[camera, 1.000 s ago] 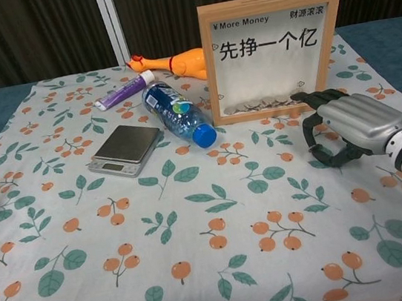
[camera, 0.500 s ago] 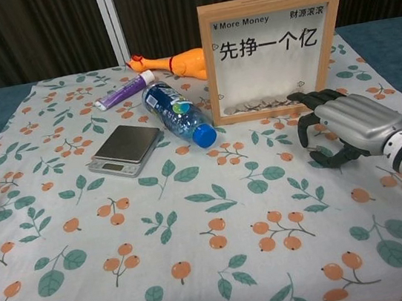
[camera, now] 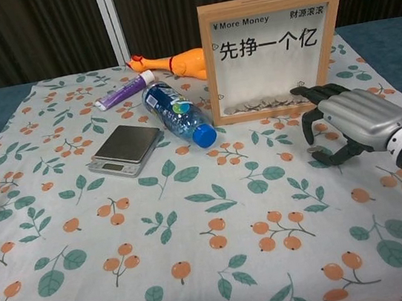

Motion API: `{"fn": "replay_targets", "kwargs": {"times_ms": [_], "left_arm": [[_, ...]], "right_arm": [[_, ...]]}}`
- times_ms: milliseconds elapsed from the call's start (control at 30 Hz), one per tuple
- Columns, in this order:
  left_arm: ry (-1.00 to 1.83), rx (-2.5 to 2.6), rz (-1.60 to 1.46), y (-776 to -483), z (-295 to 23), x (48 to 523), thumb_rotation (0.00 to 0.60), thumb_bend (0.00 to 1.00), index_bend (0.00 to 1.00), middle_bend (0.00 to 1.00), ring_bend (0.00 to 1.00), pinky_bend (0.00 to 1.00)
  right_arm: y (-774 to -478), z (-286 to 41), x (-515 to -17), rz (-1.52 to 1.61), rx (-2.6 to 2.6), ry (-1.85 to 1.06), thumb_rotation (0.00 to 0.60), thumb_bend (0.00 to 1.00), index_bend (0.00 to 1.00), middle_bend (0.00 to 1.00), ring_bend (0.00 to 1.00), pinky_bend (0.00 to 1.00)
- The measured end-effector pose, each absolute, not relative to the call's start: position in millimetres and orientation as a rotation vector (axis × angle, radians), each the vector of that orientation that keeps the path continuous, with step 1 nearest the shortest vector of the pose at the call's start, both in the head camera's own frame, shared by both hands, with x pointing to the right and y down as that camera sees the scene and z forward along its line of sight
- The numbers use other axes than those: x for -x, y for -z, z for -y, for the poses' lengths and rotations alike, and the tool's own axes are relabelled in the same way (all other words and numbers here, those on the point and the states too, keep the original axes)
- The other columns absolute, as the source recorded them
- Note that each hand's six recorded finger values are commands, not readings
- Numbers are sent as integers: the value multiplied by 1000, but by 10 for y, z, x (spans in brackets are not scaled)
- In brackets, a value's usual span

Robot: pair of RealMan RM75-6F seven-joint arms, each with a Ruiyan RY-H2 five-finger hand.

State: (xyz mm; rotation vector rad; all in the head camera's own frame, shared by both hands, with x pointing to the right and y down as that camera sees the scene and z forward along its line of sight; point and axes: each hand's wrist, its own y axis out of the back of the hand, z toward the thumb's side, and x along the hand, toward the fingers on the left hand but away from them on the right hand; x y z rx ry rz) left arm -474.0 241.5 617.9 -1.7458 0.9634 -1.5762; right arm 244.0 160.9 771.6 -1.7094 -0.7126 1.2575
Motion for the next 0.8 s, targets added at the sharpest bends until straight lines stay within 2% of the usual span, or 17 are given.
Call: {"fn": "replay_targets", "kwargs": {"times_ms": [567, 800], "left_arm": [[1587, 1742, -969, -6174, -2436, 4783, 600, 379, 0, 0, 0, 0], [1588, 1742, -969, -6182, -2438, 4784, 600, 379, 0, 0, 0, 0]], "right_arm": [[-7744, -1572, -2433, 690, 1706, -1255, 600, 577, 670, 131, 0, 0], [-7730, -1552, -2428, 706, 1710, -1246, 600, 592, 690, 139, 0, 0]]}}
